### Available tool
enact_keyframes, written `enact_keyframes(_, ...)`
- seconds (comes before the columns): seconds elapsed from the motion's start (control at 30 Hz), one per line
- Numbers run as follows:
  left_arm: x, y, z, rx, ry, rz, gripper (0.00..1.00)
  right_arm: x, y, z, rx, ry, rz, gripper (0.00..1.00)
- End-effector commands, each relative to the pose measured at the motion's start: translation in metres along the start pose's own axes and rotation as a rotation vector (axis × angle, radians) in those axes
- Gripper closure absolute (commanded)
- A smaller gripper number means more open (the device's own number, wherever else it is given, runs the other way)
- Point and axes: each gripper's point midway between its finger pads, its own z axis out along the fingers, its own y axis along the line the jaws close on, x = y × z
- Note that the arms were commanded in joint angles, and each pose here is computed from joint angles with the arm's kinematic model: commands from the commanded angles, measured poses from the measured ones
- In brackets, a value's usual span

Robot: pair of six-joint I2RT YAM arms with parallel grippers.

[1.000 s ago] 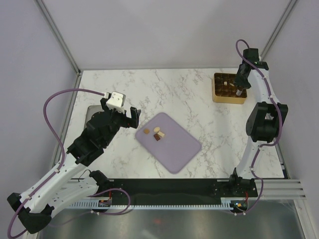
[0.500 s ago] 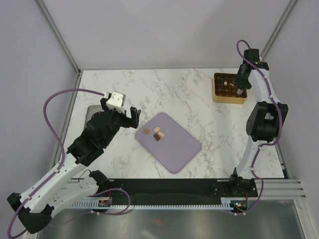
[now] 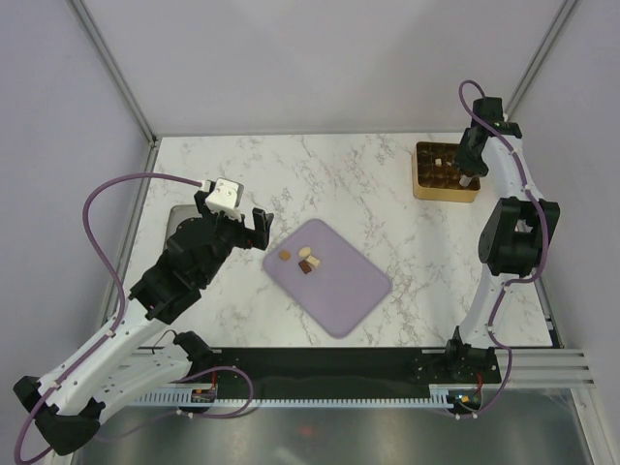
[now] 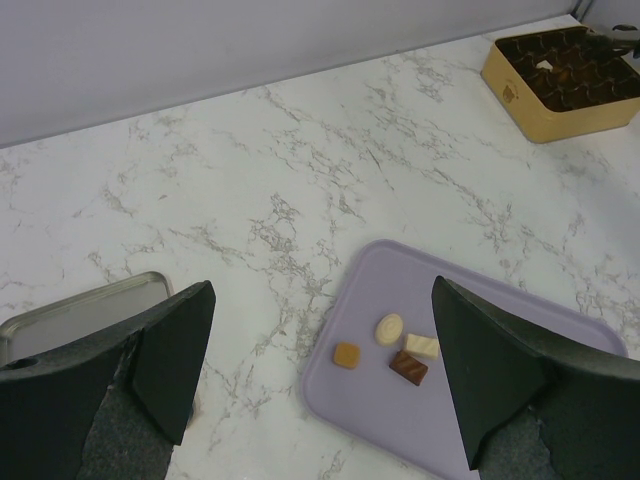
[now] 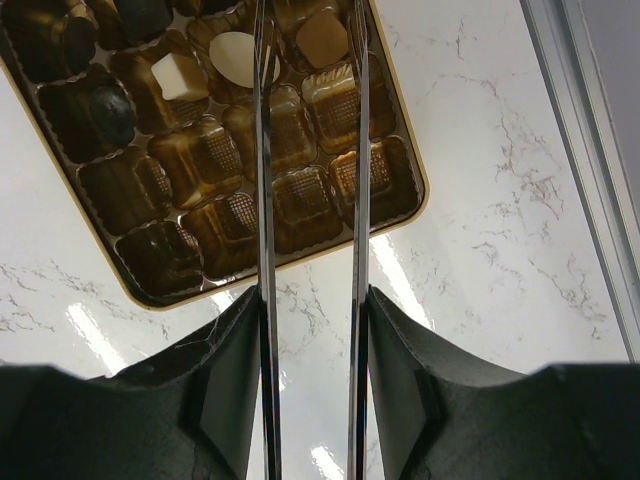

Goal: Pack the chocolate

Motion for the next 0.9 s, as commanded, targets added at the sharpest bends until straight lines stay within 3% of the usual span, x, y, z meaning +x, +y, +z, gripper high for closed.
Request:
enact_keyframes(0.0, -0.01, 0.007, -0.002, -0.029, -0.038, 0.025, 0.03, -0.028, 0.006, -0.035, -0.051, -0.108, 0.031, 0.5)
enact_keyframes(0.23, -0.01, 0.007, -0.002, -0.032, -0.037, 0.027, 0.03, -0.018, 0.054, -0.084, -0.175, -0.152, -0.064, 0.5)
enact_keyframes(0.33, -0.01, 0.008, -0.002, -0.032, -0.038, 0.025, 0.03, 0.012, 0.096, -0.108, -0.266, -0.141, -0.153, 0.51)
enact_keyframes(0.43, -0.011, 0.006, -0.003, -0.021, -0.039, 0.023, 0.03, 0.061, 0.155, -0.141, -0.368, -0.163, -0.306, 0.51)
enact_keyframes(0.53, -0.012, 0.005, -0.003, -0.015, -0.043, 0.019, 0.03, 0.102, 0.182, -0.162, -0.44, -0.161, -0.375, 0.51)
enact_keyframes(0.73, -0.013, 0.002, -0.003, -0.006, -0.043, 0.008, 0.03, 0.191, 0.215, -0.205, -0.622, -0.115, -0.561, 0.51)
enact_keyframes(0.87, -0.013, 0.004, -0.004, -0.013, -0.045, 0.007, 0.03, 0.248, 0.212, -0.22, -0.712, -0.107, -0.662, 0.5)
